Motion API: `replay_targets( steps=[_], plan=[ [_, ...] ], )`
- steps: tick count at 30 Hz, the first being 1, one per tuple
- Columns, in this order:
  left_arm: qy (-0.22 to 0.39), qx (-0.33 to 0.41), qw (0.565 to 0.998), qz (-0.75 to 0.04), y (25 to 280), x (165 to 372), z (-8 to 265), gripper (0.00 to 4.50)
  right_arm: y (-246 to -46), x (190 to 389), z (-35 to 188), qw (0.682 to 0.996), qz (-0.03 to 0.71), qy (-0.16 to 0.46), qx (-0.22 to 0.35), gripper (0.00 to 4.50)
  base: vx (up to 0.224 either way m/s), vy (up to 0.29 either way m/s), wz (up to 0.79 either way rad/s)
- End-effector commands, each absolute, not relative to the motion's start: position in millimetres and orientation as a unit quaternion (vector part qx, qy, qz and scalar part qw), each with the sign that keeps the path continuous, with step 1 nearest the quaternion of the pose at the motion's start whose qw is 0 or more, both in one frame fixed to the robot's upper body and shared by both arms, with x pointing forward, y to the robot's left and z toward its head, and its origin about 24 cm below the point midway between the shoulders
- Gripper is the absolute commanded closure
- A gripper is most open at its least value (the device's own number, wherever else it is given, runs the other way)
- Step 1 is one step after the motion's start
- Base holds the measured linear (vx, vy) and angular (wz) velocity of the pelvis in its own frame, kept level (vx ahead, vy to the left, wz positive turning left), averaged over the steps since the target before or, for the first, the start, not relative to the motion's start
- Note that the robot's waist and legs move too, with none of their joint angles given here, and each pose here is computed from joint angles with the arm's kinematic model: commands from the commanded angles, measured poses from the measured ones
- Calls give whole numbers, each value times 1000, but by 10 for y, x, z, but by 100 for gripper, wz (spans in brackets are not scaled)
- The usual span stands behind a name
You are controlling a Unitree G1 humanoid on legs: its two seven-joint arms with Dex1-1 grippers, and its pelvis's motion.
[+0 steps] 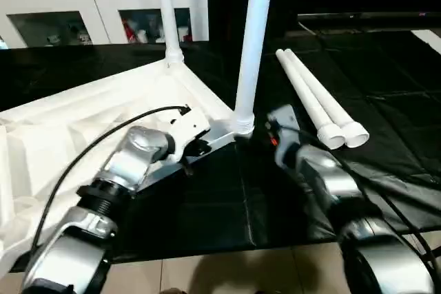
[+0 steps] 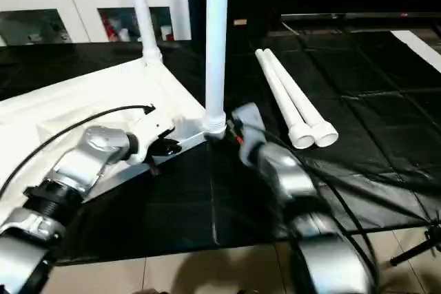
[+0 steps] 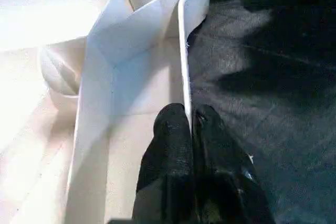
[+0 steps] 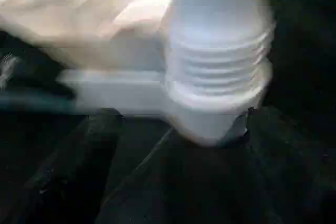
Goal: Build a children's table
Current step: Rotate leg to tighten
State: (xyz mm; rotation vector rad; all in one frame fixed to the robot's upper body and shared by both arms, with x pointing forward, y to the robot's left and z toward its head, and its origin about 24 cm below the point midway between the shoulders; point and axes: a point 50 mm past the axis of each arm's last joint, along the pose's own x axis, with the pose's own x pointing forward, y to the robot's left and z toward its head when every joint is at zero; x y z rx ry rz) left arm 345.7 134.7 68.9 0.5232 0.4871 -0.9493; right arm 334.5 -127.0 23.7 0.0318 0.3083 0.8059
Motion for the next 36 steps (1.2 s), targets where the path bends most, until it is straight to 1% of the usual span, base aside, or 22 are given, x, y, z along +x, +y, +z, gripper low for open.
replay_targets(
  steps=[1,2,4,7,11,13,16,17,19,20,21,22,27,29,30,31,33,34,36],
  plan=[
    [214,262,816,-468,1356,3475,753,450,-1292,3330,306,902,408,138,15,10,0,0,0],
    [210,260,806,-489,1368,3462,748,450,-1379,3308,352,902,413,129,10,4,0,0,0],
    [208,261,793,-510,1382,3446,744,450,-1460,3284,406,899,420,123,0,4,0,0,0],
    [207,269,776,-532,1403,3426,737,450,-1534,3247,476,893,435,116,-13,4,0,0,0],
    [220,284,729,-582,1484,3349,719,450,-1644,3134,598,863,490,117,-45,4,0,0,0],
    [224,291,715,-595,1513,3330,716,450,-1668,3111,625,853,506,119,-56,4,0,0,0],
    [224,299,691,-620,1536,3300,716,450,-1659,3090,648,839,525,127,-67,4,0,0,0],
    [225,305,673,-635,1546,3278,711,450,-1626,3082,658,828,540,132,-72,4,0,0,0],
    [226,306,669,-639,1549,3273,708,450,-1615,3077,661,825,545,134,-72,4,0,0,0],
    [229,316,646,-656,1559,3236,694,450,-1566,3065,666,810,565,138,-78,4,0,0,0],
    [229,316,646,-656,1559,3236,694,450,-1566,3065,666,810,565,138,-78,4,0,0,0],
    [231,320,631,-668,1563,3211,688,450,-1537,3058,669,800,577,140,-85,4,0,0,0],
    [231,331,611,-681,1554,3195,686,450,-1491,3065,652,783,596,150,-97,4,0,0,0],
    [229,334,608,-683,1547,3196,684,450,-1473,3074,649,782,597,151,-94,4,0,0,0],
    [228,334,608,-684,1540,3197,682,450,-1463,3080,647,782,597,151,-93,21,0,0,0],
    [228,334,607,-684,1534,3197,681,450,-1455,3084,646,782,598,151,-93,21,0,0,0],
    [228,335,604,-687,1532,3191,674,450,-1432,3083,642,778,604,151,-90,43,0,0,0],
    [228,336,602,-688,1534,3186,670,450,-1424,3078,637,775,607,152,-88,43,0,0,0],
    [228,336,600,-689,1535,3183,666,450,-1419,3073,633,773,610,153,-87,67,0,0,0]
  ],
)
